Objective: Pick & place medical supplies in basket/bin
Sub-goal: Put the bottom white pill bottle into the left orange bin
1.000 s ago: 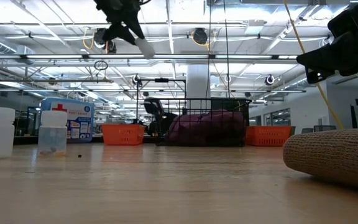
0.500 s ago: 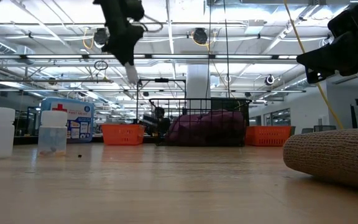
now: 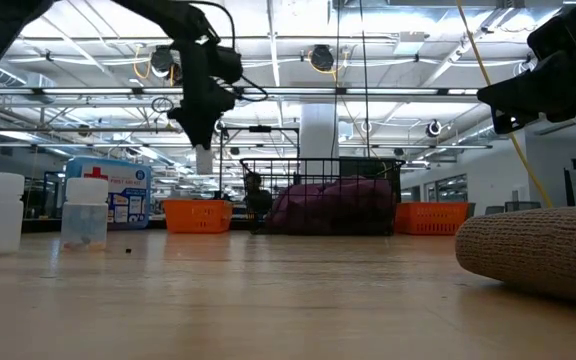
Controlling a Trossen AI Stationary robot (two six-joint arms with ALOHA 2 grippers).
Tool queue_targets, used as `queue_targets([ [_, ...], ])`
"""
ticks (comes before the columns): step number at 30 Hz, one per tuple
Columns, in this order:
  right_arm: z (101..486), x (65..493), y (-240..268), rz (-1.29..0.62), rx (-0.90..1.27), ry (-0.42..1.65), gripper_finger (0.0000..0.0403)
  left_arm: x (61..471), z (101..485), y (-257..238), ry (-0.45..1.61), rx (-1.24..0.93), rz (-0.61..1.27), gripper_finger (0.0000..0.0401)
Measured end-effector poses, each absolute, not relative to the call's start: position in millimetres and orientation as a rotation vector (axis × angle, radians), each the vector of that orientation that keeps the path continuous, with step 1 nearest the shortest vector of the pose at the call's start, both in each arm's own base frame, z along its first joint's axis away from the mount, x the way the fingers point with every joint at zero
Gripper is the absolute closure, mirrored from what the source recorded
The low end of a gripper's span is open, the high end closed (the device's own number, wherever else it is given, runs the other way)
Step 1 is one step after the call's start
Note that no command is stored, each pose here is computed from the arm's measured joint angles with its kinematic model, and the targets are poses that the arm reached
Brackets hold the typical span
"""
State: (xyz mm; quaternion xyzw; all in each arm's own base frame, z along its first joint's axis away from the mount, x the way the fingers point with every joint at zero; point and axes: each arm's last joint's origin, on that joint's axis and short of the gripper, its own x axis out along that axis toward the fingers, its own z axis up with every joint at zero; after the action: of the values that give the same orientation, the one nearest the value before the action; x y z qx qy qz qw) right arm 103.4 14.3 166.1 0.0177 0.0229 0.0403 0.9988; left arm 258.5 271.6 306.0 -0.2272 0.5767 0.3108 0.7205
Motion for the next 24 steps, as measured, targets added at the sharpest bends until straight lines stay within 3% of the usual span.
queue_targets([
  [18,166,103,14,0.081,0.035,0.046,0.0403,266,289,277,1.302,-0.525,0.693,0.0268],
  [24,166,103,14,0.080,0.035,0.046,0.0403,262,266,273,1.346,-0.548,0.680,0.0263],
])
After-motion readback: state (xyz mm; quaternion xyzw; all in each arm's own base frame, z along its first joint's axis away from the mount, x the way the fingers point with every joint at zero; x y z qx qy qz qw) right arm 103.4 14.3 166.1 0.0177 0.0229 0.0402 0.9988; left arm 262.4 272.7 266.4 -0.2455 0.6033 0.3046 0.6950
